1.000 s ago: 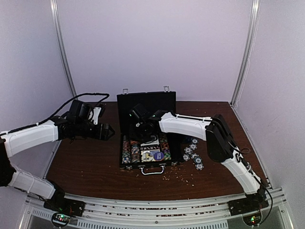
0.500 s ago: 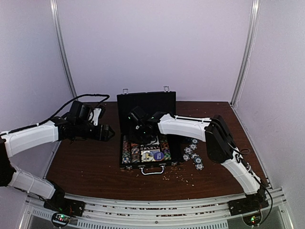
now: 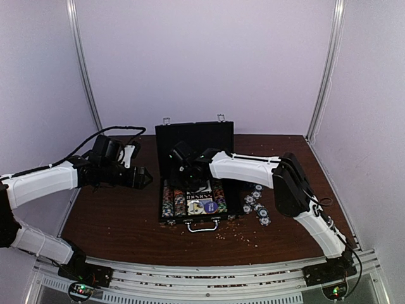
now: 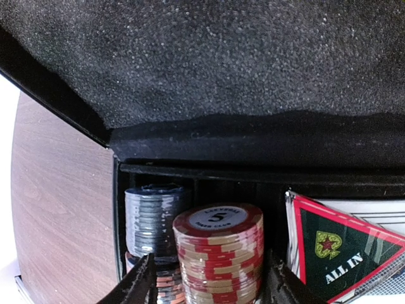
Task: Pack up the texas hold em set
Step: Place the poker chips pile in the slot, then pick up the pile of poker chips from the center of the board.
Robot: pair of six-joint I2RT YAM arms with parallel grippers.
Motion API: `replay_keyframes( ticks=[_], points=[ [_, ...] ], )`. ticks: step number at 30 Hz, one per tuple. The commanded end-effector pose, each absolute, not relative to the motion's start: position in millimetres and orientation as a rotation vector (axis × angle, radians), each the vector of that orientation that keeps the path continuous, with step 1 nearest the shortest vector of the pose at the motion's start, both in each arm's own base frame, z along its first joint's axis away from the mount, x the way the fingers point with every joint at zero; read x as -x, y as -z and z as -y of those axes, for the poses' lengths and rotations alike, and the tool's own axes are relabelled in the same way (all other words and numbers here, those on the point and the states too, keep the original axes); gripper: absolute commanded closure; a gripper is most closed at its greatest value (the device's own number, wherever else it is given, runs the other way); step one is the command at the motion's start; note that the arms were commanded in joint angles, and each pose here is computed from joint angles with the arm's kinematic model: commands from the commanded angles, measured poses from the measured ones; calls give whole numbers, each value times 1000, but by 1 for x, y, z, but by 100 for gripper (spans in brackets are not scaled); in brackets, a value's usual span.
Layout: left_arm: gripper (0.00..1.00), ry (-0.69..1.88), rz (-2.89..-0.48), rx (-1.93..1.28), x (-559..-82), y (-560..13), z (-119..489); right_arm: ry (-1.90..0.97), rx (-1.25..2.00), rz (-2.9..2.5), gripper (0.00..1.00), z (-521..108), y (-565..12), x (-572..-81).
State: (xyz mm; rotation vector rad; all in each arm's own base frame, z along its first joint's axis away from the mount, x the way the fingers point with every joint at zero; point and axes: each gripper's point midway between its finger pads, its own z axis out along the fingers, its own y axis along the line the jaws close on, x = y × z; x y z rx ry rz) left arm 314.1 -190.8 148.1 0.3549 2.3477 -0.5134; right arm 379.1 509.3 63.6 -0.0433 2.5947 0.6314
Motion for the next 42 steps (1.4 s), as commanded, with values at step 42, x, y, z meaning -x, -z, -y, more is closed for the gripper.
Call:
replay_keyframes(
  ticks=[42],
  points=[
    [20, 506, -2243, 10, -331, -172, 159, -270, -231, -2619, 33, -199, -105, -243]
  ],
)
